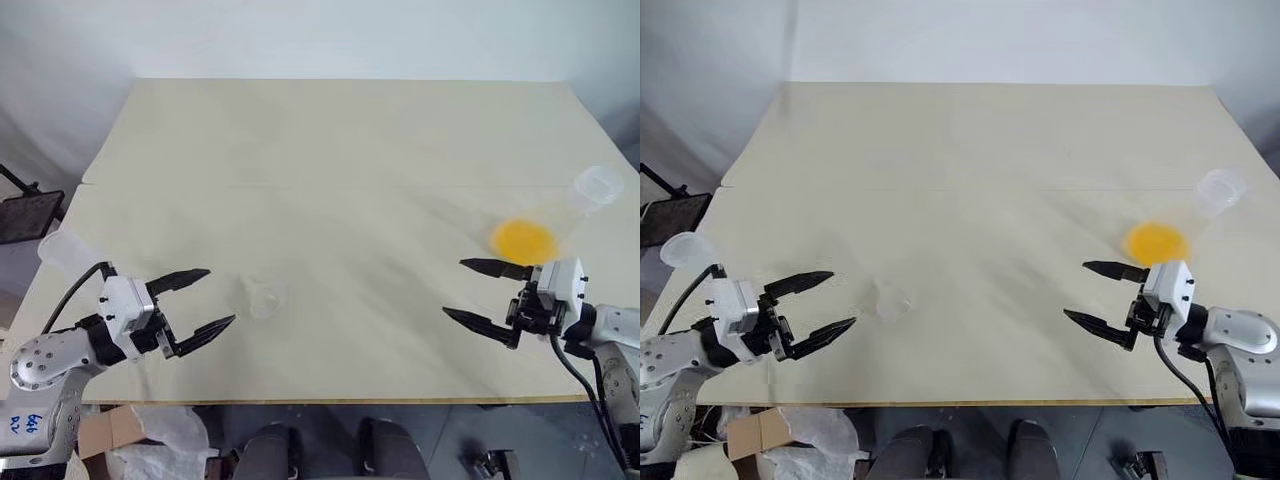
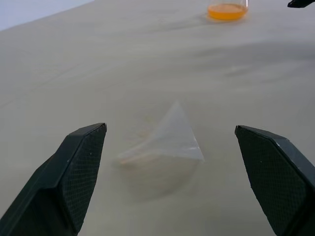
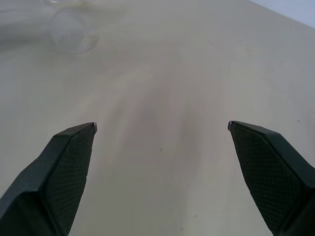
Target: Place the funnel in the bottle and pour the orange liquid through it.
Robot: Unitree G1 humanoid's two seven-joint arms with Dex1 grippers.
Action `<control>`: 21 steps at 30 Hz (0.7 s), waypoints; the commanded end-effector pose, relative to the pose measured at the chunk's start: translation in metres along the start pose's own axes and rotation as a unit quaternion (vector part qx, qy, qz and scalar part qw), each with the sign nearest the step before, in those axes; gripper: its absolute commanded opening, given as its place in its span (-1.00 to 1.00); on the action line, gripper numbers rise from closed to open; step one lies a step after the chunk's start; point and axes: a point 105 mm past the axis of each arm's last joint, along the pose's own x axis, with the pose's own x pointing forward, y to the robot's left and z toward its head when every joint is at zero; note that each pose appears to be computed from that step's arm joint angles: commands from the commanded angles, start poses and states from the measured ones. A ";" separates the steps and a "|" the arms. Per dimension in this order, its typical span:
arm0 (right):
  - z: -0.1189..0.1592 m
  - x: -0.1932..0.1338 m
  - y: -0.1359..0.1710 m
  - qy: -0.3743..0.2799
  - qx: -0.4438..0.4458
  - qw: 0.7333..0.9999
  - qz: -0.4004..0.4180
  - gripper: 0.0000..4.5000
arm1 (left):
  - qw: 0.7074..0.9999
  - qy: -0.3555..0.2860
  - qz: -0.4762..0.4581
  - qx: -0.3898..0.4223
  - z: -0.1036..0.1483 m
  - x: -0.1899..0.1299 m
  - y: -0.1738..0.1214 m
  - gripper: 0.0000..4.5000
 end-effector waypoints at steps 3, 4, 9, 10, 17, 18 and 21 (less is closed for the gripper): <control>0.005 0.007 0.000 -0.018 -0.010 1.000 0.002 1.00 | 0.999 -0.012 0.050 -0.004 0.007 -0.008 0.007 0.98; 0.006 0.011 0.002 -0.024 -0.008 1.000 0.006 1.00 | 0.998 -0.011 0.062 -0.011 0.006 -0.012 0.006 0.98; 0.027 0.048 0.013 -0.088 -0.004 0.996 0.032 1.00 | 0.973 -0.030 0.216 -0.069 -0.005 -0.060 0.008 0.98; 0.032 0.055 0.016 -0.100 -0.006 0.994 0.039 1.00 | 0.967 -0.023 0.241 -0.072 -0.010 -0.070 0.006 0.98; 0.065 0.097 0.038 -0.169 -0.009 0.980 0.103 1.00 | 0.875 -0.009 0.473 -0.108 -0.034 -0.148 -0.007 0.98; 0.067 0.099 0.040 -0.173 -0.009 0.979 0.110 1.00 | 0.857 -0.009 0.503 -0.108 -0.037 -0.158 -0.010 0.98; 0.071 0.104 0.040 -0.177 -0.014 0.977 0.122 1.00 | 0.831 -0.005 0.545 -0.114 -0.044 -0.172 -0.018 0.98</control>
